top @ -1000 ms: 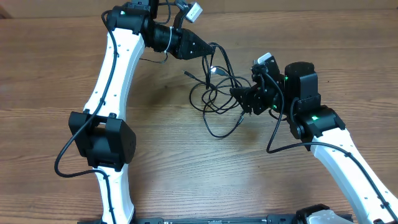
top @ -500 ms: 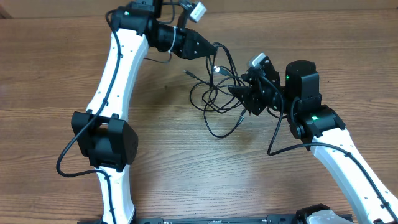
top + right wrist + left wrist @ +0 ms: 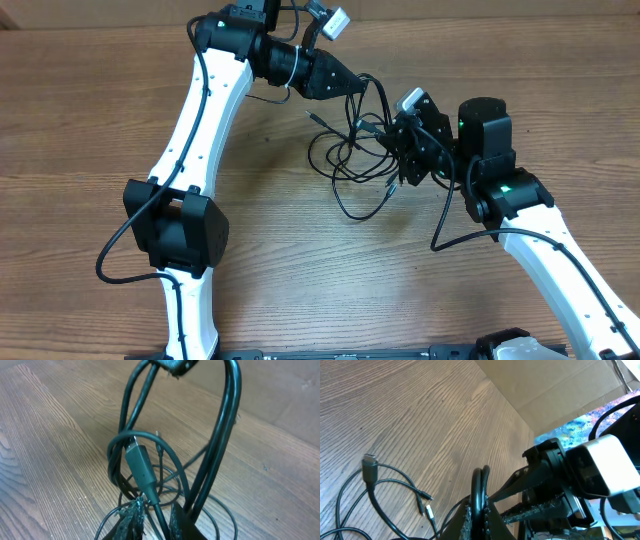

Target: Untangle cables

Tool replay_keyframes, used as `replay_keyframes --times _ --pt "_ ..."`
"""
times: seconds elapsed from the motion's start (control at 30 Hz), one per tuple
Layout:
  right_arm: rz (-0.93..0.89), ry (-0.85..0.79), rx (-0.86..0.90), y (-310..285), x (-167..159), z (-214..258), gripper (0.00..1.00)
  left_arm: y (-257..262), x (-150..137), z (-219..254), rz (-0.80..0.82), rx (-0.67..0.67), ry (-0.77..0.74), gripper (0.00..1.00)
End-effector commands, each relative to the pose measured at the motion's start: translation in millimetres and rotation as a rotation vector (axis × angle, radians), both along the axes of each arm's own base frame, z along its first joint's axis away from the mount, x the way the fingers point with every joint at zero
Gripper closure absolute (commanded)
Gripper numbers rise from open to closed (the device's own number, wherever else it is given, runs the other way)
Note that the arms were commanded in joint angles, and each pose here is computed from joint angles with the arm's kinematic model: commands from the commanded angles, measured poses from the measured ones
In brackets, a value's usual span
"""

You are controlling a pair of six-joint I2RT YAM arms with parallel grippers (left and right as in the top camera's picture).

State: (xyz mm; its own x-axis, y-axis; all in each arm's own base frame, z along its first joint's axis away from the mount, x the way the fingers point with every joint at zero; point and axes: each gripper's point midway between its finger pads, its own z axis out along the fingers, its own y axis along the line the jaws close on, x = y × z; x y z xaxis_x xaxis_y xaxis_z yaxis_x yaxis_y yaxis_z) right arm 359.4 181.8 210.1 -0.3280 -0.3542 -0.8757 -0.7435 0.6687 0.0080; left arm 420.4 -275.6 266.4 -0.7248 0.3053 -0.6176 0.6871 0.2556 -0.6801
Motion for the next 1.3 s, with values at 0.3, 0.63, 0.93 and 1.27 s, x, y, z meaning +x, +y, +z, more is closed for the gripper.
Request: replay_keyframes --times 0.3,0.63,0.93,1.27 --pt "-0.062 0.107 -0.082 -15.8 -7.4 -28.6 0.87 -4.9 -1.8 20.4 -0.027 -0.093 0.007 0.95" --pt "-0.103 0.201 -0.148 -28.3 -19.2 -49.2 0.94 7.7 5.1 23.9 -0.005 -0.113 0.012 0.95" --pt "-0.282 0.24 -0.223 -56.3 -12.0 -60.5 0.69 32.1 17.0 22.3 0.055 -0.108 0.039 0.96" --pt "-0.363 0.255 -0.179 -61.4 -5.5 -57.2 0.0 65.1 27.7 19.4 0.131 -0.1 0.083 0.96"
